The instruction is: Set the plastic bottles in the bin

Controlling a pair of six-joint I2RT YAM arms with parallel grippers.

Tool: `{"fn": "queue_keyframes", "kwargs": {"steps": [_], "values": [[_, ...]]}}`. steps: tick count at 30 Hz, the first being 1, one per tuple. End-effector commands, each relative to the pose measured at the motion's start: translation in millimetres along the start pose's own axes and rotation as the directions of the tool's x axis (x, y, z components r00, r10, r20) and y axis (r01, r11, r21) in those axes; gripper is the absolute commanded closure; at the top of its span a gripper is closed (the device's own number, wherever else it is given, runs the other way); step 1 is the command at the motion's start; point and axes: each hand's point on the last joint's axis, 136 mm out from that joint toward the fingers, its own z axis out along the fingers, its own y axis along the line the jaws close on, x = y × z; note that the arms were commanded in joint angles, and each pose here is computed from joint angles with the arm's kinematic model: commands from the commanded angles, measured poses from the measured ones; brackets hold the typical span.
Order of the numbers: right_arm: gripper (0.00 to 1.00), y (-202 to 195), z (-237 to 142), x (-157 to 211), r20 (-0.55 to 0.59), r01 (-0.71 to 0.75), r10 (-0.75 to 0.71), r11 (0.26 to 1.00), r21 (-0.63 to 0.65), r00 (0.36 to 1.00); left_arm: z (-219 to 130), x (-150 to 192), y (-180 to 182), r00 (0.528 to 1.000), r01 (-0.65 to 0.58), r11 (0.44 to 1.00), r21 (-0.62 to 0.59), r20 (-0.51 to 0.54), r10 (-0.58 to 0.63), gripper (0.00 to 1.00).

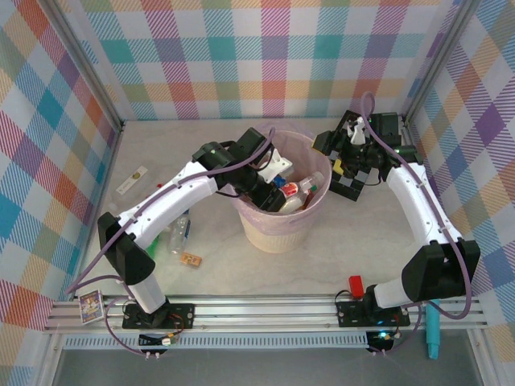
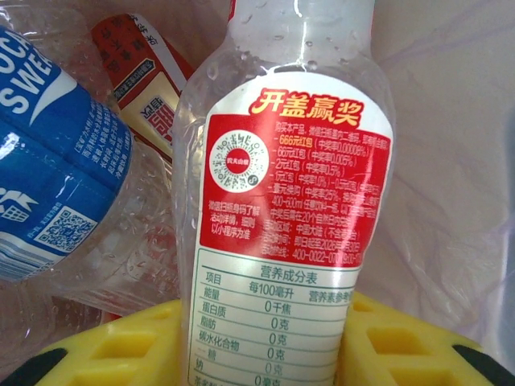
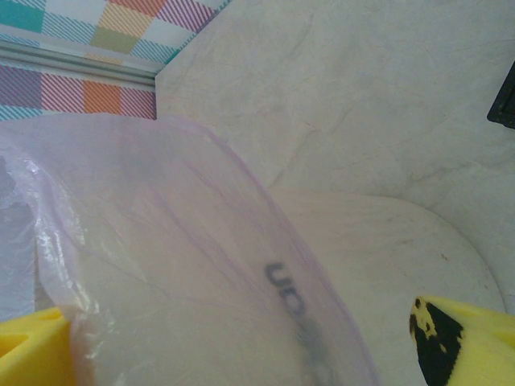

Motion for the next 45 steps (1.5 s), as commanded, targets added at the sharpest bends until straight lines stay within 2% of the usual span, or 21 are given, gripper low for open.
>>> {"fn": "queue_keyframes", "kwargs": {"steps": [1,5,7,12,15,19,28,36,41,43,45], "values": [[0.05,8.4,-3.5,-9.8,0.032,0.012,-0.012,1.0,-0.013,0.999,55.9,71.8,41.4,0.946,0.007,0.989,-0.148,-0.318,-0.055,0.64],[0.04,8.1,-5.8,-9.0,0.036,0.015,-0.015,1.0,-0.007,0.999,66.9,79.5,46.9,0.934,-0.004,0.986,-0.168,-0.353,-0.057,0.64],[0.05,7.7,-5.4,-8.8,0.033,0.013,-0.013,1.0,-0.006,0.999,64.9,79.4,46.8,0.934,-0.008,0.985,-0.172,-0.353,-0.054,0.59],[0.04,9.4,-4.2,-10.1,0.031,0.015,-0.014,1.0,-0.015,0.999,38.7,49.3,27.0,0.975,-0.013,0.993,-0.118,-0.223,-0.014,0.27],[0.04,9.9,-3.0,-10.4,0.029,0.016,-0.016,1.0,-0.02,0.999,17.8,30.6,16.4,0.99,-0.019,0.995,-0.098,-0.142,0.005,0.16],[0.04,10.5,-1.7,-11.1,0.025,0.017,-0.016,1.0,-0.026,1.0,-9.0,8.6,6.9,0.999,-0.038,0.994,-0.1,-0.041,0.034,0.08],[0.04,13.4,-0.8,-12.3,0.02,0.023,-0.022,0.999,-0.039,1.0,-66.1,-31.8,-13.4,0.983,-0.067,0.993,-0.101,0.167,0.083,0.01],[0.05,14.0,0.5,-13.5,0.018,0.027,-0.026,0.999,-0.046,0.999,-111.6,-37.0,-4.9,0.967,-0.042,0.98,-0.195,0.237,0.088,0.0],[0.05,16.5,1.6,-15.1,0.014,0.032,-0.031,0.998,-0.055,0.999,-151.8,-27.3,35.1,0.943,0.128,0.953,-0.274,0.332,-0.031,0.0],[0.05,17.3,2.8,-15.6,0.011,0.034,-0.033,0.998,-0.057,0.999,-167.0,-15.1,58.4,0.924,0.226,0.927,-0.299,0.367,-0.107,0.0],[0.04,17.6,3.5,-16.1,0.008,0.035,-0.034,0.998,-0.059,0.999,-181.9,2.3,91.3,0.883,0.36,0.878,-0.314,0.42,-0.212,0.0]]}}
